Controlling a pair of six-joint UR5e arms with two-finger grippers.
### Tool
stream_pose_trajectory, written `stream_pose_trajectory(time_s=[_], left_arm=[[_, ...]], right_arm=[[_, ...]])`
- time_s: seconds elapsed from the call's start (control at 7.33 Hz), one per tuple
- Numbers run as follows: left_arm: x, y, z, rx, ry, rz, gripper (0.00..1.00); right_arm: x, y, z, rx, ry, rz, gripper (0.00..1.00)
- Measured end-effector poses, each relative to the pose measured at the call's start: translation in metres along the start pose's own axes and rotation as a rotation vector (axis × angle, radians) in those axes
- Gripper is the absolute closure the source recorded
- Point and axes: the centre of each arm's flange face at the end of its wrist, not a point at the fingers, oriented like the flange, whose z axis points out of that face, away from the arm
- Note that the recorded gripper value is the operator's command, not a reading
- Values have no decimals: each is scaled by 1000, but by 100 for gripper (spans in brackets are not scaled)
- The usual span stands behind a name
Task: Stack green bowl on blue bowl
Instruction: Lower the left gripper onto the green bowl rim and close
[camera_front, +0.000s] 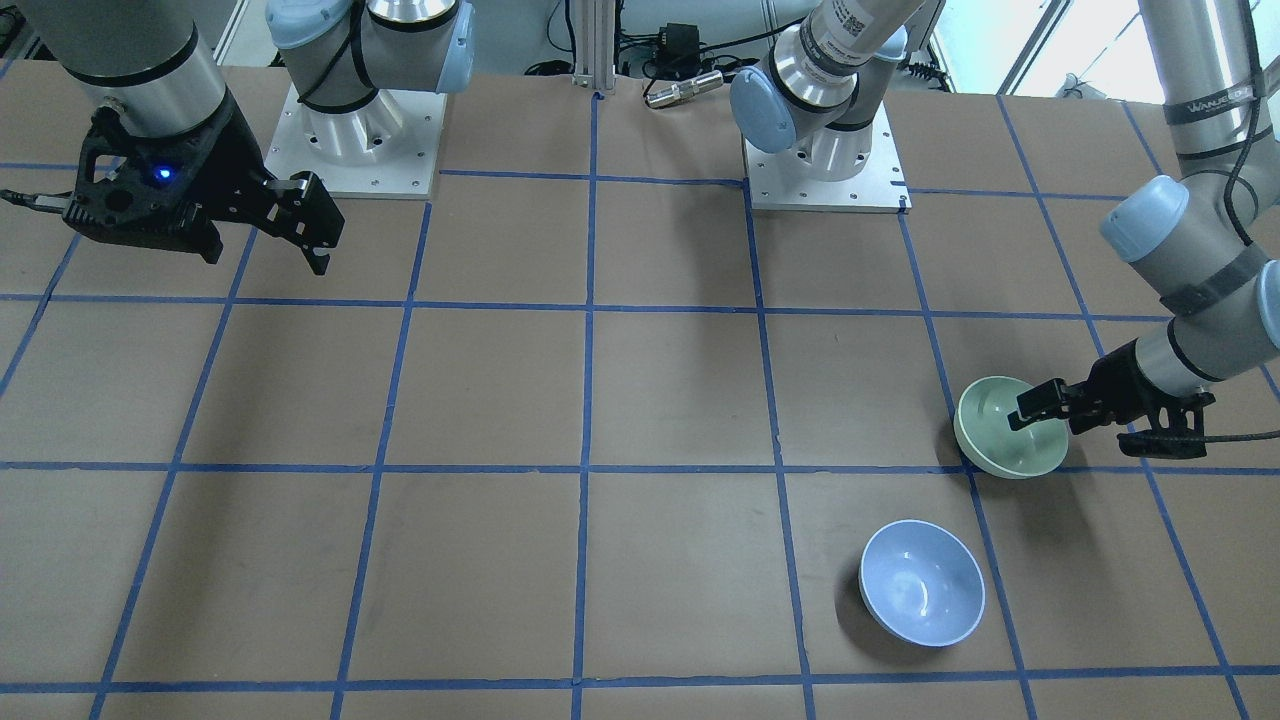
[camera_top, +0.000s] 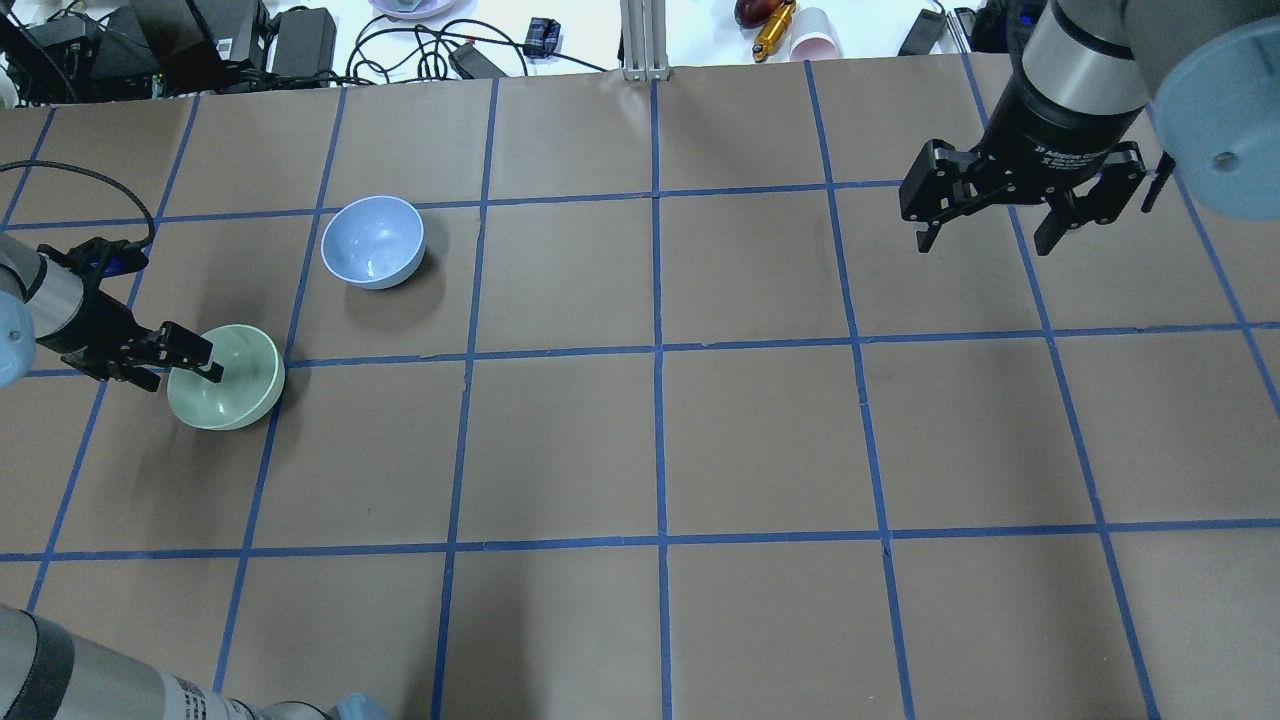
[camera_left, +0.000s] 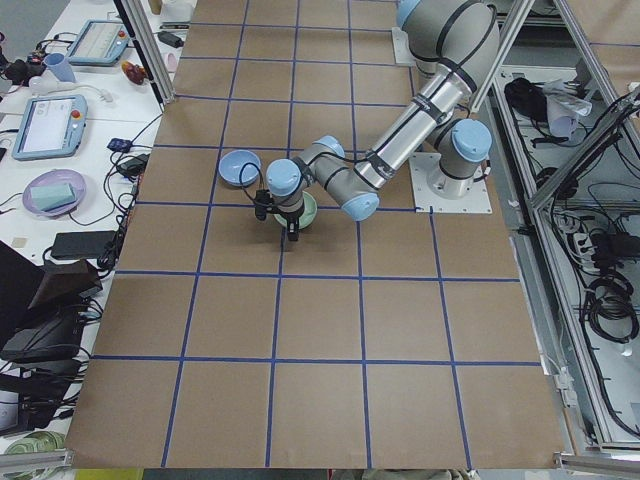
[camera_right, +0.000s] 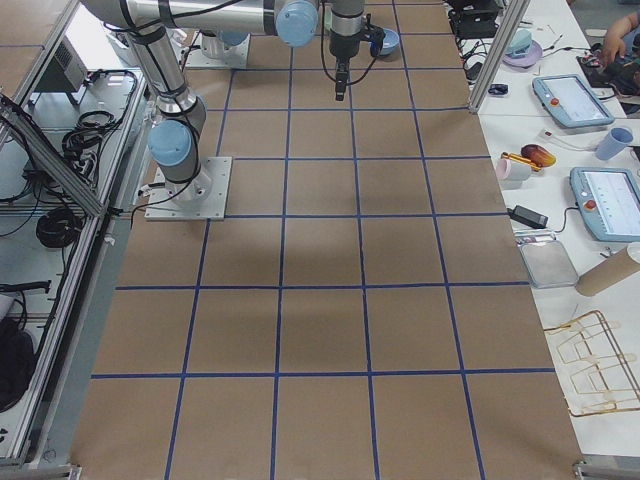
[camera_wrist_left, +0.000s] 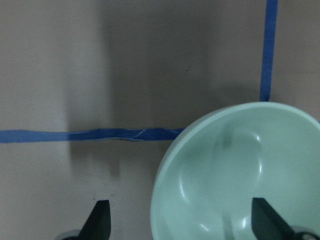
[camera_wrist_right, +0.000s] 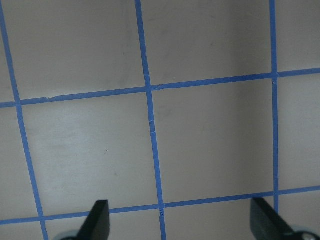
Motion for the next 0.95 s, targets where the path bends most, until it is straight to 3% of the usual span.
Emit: stream_pose_trajectory(time_s=[0.55,0.95], left_arm=[[-5,-2,17,-20,16,-1,9],[-6,-3,21,-20,15,1,37]], right_arm=[[0,0,0,0,0,0,0],[0,0,0,0,-1,0,0]])
